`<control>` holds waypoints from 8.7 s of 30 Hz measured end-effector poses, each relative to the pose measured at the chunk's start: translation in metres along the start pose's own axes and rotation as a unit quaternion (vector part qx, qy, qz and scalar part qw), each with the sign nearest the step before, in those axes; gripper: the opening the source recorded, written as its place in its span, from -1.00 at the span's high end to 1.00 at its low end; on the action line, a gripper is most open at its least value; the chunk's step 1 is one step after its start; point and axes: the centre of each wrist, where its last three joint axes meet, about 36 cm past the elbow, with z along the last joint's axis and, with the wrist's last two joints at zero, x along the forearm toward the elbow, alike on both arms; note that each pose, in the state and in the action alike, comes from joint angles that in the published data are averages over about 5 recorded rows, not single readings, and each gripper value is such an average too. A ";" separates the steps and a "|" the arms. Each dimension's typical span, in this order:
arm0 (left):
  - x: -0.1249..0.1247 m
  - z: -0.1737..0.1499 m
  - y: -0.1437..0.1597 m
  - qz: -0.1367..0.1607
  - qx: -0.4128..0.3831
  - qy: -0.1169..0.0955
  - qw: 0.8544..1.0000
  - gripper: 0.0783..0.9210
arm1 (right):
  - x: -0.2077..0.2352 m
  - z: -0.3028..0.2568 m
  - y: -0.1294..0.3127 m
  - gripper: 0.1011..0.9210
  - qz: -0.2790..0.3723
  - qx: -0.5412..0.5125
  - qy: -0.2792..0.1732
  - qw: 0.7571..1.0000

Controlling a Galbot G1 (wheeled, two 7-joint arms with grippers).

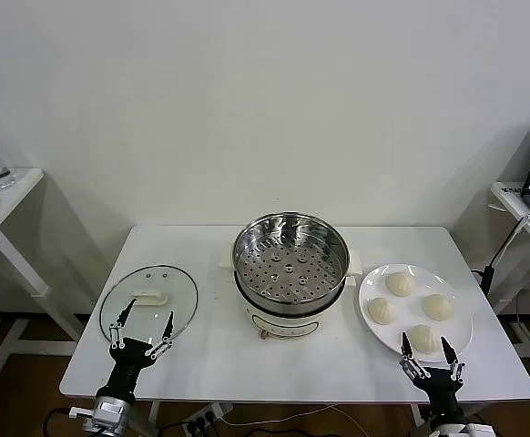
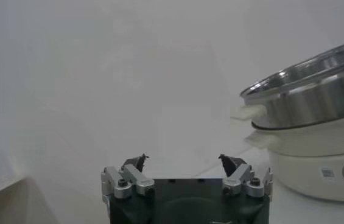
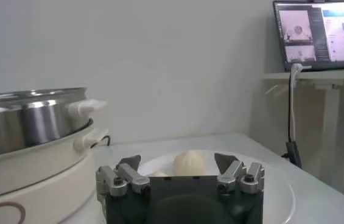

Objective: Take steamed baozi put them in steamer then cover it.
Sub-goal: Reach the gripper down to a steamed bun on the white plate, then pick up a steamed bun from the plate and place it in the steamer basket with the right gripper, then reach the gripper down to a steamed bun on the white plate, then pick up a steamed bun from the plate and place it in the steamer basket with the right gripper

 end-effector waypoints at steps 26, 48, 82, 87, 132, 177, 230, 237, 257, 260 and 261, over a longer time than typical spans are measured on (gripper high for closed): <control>0.010 -0.024 0.000 -0.006 0.003 -0.022 1.000 -0.77 | -0.305 -0.116 -0.084 -0.76 -0.248 0.192 0.058 0.948; 0.019 -0.035 -0.003 -0.018 0.010 -0.024 1.000 -0.77 | -0.413 -0.217 -0.090 -0.76 -0.489 0.496 0.300 0.652; 0.022 -0.038 -0.005 -0.025 0.014 -0.022 0.999 -0.77 | -0.444 -0.178 -0.047 -0.61 -0.496 0.555 0.375 0.552; 0.023 -0.040 -0.006 -0.027 0.016 -0.023 0.999 -0.77 | -0.444 -0.177 -0.047 -0.40 -0.496 0.559 0.373 0.550; 0.022 -0.057 -0.005 -0.035 0.022 -0.051 0.998 -0.77 | -0.413 -0.373 0.274 -0.39 -0.597 0.795 -0.057 0.097; 0.021 -0.062 0.002 -0.052 0.018 -0.058 0.997 -0.77 | -0.424 -0.364 0.266 -0.76 -0.629 0.759 0.023 0.167; 0.020 -0.058 -0.006 -0.049 0.023 -0.055 0.997 -0.77 | -0.398 -0.184 0.028 -0.74 -0.574 0.527 0.390 0.491; 0.021 -0.058 -0.005 -0.051 0.022 -0.054 0.997 -0.77 | -0.398 -0.178 0.028 -0.50 -0.571 0.532 0.395 0.485; 0.017 -0.063 -0.004 -0.052 0.022 -0.063 0.996 -0.77 | -0.413 -0.280 0.056 -0.33 -0.582 0.575 0.356 0.452; 0.016 -0.066 -0.004 -0.051 0.024 -0.067 0.996 -0.77 | -0.416 -0.323 0.075 -0.33 -0.586 0.588 0.341 0.441; 0.016 -0.067 -0.005 -0.051 0.024 -0.068 0.996 -0.77 | -0.416 -0.338 0.082 -0.33 -0.587 0.592 0.336 0.438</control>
